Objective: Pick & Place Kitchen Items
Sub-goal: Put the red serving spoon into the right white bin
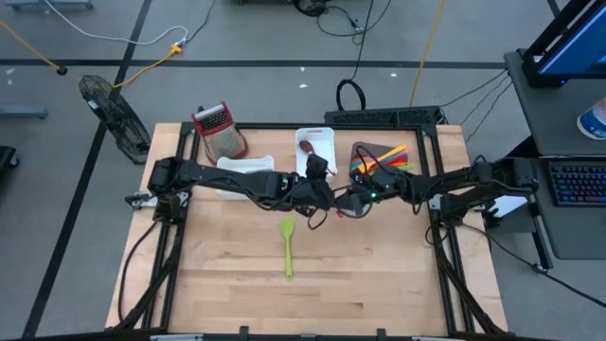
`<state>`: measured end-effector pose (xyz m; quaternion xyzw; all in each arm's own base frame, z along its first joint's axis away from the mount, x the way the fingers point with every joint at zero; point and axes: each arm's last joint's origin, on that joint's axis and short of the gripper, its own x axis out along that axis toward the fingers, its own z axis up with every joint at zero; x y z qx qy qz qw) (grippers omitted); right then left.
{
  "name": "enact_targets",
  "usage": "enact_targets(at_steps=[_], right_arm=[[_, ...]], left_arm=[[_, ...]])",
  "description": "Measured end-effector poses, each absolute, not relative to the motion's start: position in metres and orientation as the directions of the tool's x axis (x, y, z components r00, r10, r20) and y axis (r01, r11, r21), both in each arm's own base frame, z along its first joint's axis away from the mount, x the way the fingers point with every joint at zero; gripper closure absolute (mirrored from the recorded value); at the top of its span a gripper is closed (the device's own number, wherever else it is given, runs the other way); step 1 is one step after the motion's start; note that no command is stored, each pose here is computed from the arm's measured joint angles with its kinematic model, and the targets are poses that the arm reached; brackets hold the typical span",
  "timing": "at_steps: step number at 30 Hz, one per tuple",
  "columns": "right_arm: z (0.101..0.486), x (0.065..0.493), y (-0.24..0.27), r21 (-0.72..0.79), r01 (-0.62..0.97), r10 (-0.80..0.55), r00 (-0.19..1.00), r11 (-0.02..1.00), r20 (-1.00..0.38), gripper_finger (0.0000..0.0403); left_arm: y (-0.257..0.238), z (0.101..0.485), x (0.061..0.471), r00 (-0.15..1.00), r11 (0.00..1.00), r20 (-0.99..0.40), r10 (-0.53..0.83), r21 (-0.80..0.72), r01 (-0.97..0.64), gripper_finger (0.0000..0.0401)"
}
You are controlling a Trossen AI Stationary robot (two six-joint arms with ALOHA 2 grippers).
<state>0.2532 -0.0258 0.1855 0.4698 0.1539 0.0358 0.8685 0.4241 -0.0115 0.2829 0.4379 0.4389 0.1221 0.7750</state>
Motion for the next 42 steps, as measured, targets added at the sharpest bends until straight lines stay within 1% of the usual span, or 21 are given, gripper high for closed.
enact_targets(at_steps=[3, 7, 13, 15, 17, 21, 24, 27, 29, 31, 33, 37, 40, 42], right_arm=[[0.182, 0.252, -0.03, 0.828, 0.109, 0.195, 0.947, 0.55, -0.254, 0.0365], [0.183, 0.252, -0.034, 0.832, 0.128, 0.163, 0.954, 0.54, -0.253, 0.0365], [0.183, 0.25, -0.043, 0.84, 0.158, 0.117, 0.96, 0.519, -0.253, 0.0365], [0.183, 0.25, -0.045, 0.862, 0.166, 0.118, 0.961, 0.48, -0.25, 0.0365], [0.183, 0.249, -0.048, 0.89, 0.16, 0.15, 0.958, 0.428, -0.244, 0.0365], [0.184, 0.247, -0.053, 0.938, 0.172, 0.19, 0.953, 0.301, -0.236, 0.0365], [0.184, 0.245, -0.059, 0.959, 0.183, 0.215, 0.949, 0.215, -0.229, 0.0365], [0.185, 0.243, -0.067, 0.971, 0.194, 0.215, 0.951, 0.136, -0.22, 0.0365], [0.187, 0.242, -0.072, 0.979, 0.179, 0.223, 0.955, 0.096, -0.196, 0.0365], [0.191, 0.241, -0.076, 0.987, 0.152, 0.241, 0.957, 0.06, -0.162, 0.0365], [0.195, 0.242, -0.078, 0.99, 0.141, 0.267, 0.953, 0.028, -0.144, 0.0365], [0.213, 0.249, -0.086, 0.992, 0.129, 0.324, 0.938, -0.001, -0.122, 0.0365], [0.225, 0.253, -0.097, 0.988, 0.156, 0.334, 0.931, -0.007, -0.145, 0.0365], [0.232, 0.253, -0.106, 0.985, 0.175, 0.33, 0.93, -0.007, -0.162, 0.0365]], left_arm=[[-0.009, 0.282, 0.421, 0.55, 0.614, -0.577, 0.604, 0.777, 0.139, 0.0212], [-0.006, 0.281, 0.417, 0.487, 0.624, -0.549, 0.679, 0.781, 0.011, 0.0212], [-0.005, 0.273, 0.407, 0.413, 0.717, -0.622, 0.665, 0.687, -0.119, 0.0212], [-0.002, 0.27, 0.402, 0.368, 0.736, -0.652, 0.663, 0.656, -0.165, 0.0212], [0.001, 0.267, 0.396, 0.317, 0.75, -0.682, 0.659, 0.628, -0.208, 0.0212], [0.011, 0.268, 0.382, 0.214, 0.74, -0.715, 0.666, 0.595, -0.314, 0.0212], [0.019, 0.269, 0.374, 0.157, 0.702, -0.711, 0.685, 0.587, -0.403, 0.0212], [0.027, 0.271, 0.364, 0.133, 0.627, -0.664, 0.736, 0.594, -0.504, 0.0212], [0.033, 0.269, 0.355, 0.119, 0.596, -0.653, 0.748, 0.581, -0.555, 0.0212], [0.037, 0.266, 0.346, 0.125, 0.587, -0.656, 0.744, 0.554, -0.59, 0.0212], [0.04, 0.264, 0.334, 0.155, 0.599, -0.671, 0.725, 0.503, -0.623, 0.0212], [0.041, 0.262, 0.314, 0.277, 0.642, -0.683, 0.676, 0.36, -0.677, 0.0212], [0.04, 0.265, 0.3, 0.376, 0.668, -0.662, 0.649, 0.257, -0.699, 0.0212], [0.039, 0.266, 0.291, 0.425, 0.683, -0.642, 0.638, 0.218, -0.697, 0.0212]])
